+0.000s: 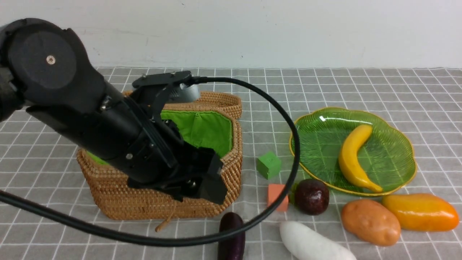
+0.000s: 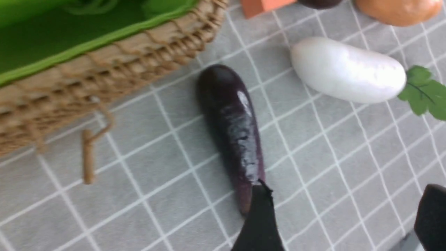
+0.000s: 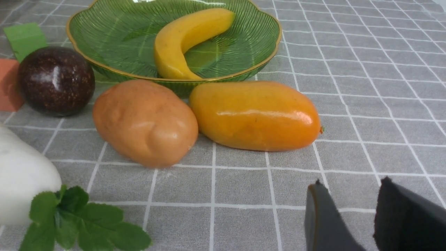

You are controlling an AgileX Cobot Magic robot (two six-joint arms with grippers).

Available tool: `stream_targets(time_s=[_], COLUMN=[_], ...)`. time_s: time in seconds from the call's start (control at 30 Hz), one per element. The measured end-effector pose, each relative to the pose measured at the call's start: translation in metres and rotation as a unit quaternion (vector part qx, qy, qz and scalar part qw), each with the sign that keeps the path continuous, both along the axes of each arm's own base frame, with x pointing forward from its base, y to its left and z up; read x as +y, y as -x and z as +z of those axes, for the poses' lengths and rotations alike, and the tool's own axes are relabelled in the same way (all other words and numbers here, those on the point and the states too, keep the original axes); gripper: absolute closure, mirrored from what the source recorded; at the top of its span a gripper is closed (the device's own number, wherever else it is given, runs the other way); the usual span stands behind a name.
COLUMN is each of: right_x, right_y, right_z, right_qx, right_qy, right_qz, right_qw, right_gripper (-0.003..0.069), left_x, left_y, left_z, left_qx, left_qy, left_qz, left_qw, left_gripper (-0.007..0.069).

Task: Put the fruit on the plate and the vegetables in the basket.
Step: Use the left arm to grab an eggplant and put it into the left basket

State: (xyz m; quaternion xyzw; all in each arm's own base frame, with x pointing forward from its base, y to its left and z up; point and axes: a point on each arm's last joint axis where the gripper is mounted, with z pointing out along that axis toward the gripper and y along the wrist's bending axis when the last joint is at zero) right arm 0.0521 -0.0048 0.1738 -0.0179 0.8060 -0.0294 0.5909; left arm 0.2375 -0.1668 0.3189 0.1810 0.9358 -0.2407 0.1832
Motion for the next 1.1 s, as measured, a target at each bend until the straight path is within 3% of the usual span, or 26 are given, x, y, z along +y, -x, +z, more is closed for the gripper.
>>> stream_targets(time_s=[0.3,0.4,0.53,0.73,0.8,1.0,1.1], right_x=[0.000,0.000,0.000,0.000,0.000,0.000,0.000], right_y=[0.000,0.000,0.000,0.000,0.000,0.000,0.000], right_z=[0.000,0.000,0.000,0.000,0.000,0.000,0.000], right_qx=[0.000,0.000,0.000,0.000,0.000,0.000,0.000], right_qy=[0.000,0.000,0.000,0.000,0.000,0.000,0.000], right_qz=[0.000,0.000,0.000,0.000,0.000,0.000,0.000], right_qw=[1.000,1.000,1.000,1.000,1.000,1.000,1.000], right_gripper=[0.0418,0.0418,0.0418,0.0418,0.0418,0.0418,0.0418], left_x=[-0.007,-0.029,-0.045,-0.055,-0.062,-0.077,-0.082], left_y=[0.020,0.046,0.055,0.036,0.027,0.010,0.004], left_z=[0.004,0.007,-0.002,-0.036,-0.056,-0.091,-0.100], left_qx=[0.017,-0.001,-0.008,0.026,0.062,0.107,0.100], left_qy=[-0.020,-0.041,-0.079,-0.143,-0.154,-0.148,-0.142], left_qz=[-0.068,-0.141,-0.161,-0.104,-0.058,0.044,0.061], left_qw=[0.997,0.989,0.984,0.984,0.984,0.982,0.983], left_gripper=[0.0083,0.0083,0.0083,0.0083,0.0083,0.0085,0.0085])
